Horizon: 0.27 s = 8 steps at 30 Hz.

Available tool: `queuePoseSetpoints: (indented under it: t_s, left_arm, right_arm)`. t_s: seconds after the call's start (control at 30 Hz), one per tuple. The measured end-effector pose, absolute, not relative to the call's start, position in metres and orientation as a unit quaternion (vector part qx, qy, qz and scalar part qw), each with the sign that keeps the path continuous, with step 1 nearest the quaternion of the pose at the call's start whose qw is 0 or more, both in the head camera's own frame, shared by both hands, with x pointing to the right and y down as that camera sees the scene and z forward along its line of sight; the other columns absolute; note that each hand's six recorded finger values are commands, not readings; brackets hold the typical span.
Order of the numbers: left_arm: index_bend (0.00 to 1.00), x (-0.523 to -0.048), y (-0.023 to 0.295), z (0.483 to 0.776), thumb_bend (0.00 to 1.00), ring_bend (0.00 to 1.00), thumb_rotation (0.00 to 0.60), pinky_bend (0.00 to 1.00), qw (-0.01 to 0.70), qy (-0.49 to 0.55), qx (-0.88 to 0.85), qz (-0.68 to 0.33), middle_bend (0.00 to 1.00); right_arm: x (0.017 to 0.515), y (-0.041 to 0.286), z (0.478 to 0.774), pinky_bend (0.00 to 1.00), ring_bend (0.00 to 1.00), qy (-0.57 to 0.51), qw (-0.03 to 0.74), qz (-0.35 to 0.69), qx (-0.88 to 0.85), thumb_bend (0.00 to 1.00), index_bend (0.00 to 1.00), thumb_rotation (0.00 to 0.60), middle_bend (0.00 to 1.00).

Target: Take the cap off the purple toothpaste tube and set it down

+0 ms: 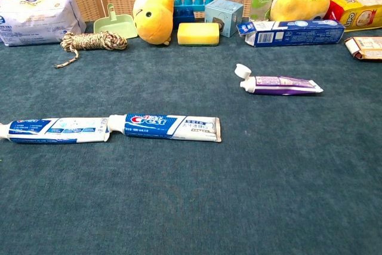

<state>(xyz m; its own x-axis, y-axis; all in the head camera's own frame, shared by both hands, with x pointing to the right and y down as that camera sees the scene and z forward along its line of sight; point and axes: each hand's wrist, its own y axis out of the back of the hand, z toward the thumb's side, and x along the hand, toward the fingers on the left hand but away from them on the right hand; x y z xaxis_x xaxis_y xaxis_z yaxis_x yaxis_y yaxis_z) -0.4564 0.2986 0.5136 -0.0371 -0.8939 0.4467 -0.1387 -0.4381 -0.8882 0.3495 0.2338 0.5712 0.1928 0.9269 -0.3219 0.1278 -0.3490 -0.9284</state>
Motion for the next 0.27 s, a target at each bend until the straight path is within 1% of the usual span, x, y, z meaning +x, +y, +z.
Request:
queuePoseSetpoints:
  t_s: [0.27]
  left_arm:
    - [0.25, -0.455, 0.299, 0.511, 0.34, 0.13, 0.600, 0.15, 0.319, 0.424, -0.617, -0.581, 0.19]
  right_arm:
    - [0.353, 0.246, 0.578, 0.17, 0.08, -0.400, 0.370, 0.503, -0.671, 0.34, 0.39, 0.600, 0.23]
